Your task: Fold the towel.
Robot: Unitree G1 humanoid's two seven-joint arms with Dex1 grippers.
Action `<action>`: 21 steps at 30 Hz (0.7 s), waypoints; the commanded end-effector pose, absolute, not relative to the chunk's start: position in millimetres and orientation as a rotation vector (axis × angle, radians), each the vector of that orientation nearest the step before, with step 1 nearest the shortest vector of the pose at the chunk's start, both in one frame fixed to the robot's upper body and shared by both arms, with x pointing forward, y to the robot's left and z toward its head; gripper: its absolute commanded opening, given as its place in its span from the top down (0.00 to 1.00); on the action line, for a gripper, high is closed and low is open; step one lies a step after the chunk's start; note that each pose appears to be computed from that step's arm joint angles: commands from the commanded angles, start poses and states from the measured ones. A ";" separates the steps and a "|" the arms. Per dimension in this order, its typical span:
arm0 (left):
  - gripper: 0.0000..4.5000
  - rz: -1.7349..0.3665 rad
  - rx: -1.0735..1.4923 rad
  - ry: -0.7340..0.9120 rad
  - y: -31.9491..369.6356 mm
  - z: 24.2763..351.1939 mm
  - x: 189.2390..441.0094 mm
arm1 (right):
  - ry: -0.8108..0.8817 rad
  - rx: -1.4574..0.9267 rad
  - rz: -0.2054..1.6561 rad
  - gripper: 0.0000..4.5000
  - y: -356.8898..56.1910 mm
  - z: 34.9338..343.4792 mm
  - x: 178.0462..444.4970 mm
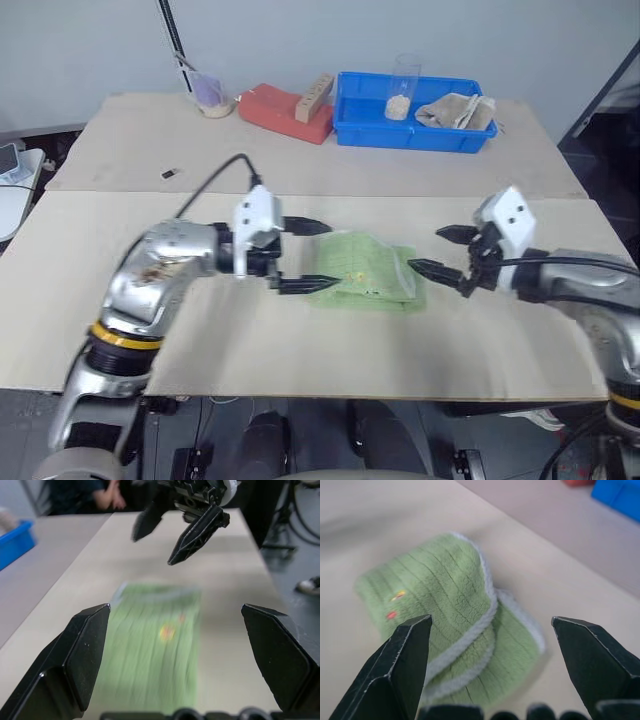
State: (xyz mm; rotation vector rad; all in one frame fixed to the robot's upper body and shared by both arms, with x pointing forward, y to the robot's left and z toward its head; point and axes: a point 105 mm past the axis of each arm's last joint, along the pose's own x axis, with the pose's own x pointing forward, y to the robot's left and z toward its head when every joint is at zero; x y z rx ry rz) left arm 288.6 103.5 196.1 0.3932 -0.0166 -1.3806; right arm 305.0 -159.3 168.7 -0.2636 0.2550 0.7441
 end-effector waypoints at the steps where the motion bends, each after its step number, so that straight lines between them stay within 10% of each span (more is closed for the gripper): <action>1: 0.01 -1.373 0.434 -0.085 115.9 211.1 278.2 | 0.257 -0.225 0.694 0.06 -155.2 160.7 313.8; 9: 0.01 -1.386 0.423 -0.089 118.5 206.3 263.4 | 0.302 -0.174 0.694 0.06 -146.9 138.7 326.1; 21: 0.00 -1.460 0.384 -0.160 116.8 216.0 251.7 | 0.284 -0.160 0.719 0.93 -141.0 149.4 326.5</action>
